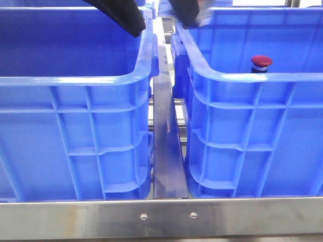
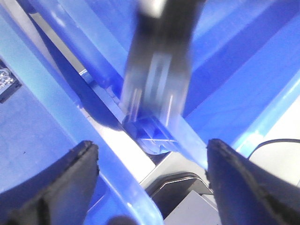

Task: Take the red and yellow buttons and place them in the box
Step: 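Grasp the yellow button with the right gripper and release the left gripper, then carry the yellow button with the right gripper and place it beside the red button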

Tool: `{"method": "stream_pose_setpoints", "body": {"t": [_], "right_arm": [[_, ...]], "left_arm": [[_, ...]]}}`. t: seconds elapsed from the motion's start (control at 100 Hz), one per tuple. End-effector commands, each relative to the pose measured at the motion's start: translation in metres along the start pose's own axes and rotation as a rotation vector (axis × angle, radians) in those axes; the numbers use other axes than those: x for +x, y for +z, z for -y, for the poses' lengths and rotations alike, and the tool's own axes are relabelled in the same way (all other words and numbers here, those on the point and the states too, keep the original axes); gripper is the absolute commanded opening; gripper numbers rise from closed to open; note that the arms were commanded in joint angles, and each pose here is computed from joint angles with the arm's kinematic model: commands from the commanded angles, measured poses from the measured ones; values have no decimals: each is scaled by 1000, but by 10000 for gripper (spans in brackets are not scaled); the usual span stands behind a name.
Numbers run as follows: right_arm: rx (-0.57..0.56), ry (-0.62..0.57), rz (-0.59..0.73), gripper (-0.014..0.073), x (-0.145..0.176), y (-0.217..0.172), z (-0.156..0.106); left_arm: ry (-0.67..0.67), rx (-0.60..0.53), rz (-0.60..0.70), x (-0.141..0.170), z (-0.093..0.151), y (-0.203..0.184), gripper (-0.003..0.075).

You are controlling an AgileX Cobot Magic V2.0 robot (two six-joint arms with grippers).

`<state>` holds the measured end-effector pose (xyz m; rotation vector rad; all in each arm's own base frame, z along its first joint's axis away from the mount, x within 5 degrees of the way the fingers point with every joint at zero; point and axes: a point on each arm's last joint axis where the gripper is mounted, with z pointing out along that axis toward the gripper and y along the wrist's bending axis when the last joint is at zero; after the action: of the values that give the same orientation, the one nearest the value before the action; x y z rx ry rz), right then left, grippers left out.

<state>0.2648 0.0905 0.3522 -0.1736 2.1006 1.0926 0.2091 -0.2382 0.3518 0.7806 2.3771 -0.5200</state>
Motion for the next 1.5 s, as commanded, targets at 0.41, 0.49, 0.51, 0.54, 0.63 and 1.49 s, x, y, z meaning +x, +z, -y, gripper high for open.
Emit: {"method": "stream_pose_setpoints", "body": {"t": [0.41,0.49,0.51,0.54,0.63,1.49], "right_arm": [[598,-316,367,140,-17,-68,56],[699,-313,406,139,-13,-71,71],[714,-312,413,139,-13,-71,72],[739,-307,417,139,-12,-70,77],[795,-295,429,139,-13,-68,89],[930,-210,318,136,-55,8,199]], "left_arm": [[-5,40,106,-10,7,-22,472],[-5,40,106,-10,7,-22,472],[-5,40,106,-10,7,-22,472],[-6,42,106,-10,7,-22,472],[-8,45,110,-10,7,-22,472],[-9,47,116,-11,7,-22,472]]}}
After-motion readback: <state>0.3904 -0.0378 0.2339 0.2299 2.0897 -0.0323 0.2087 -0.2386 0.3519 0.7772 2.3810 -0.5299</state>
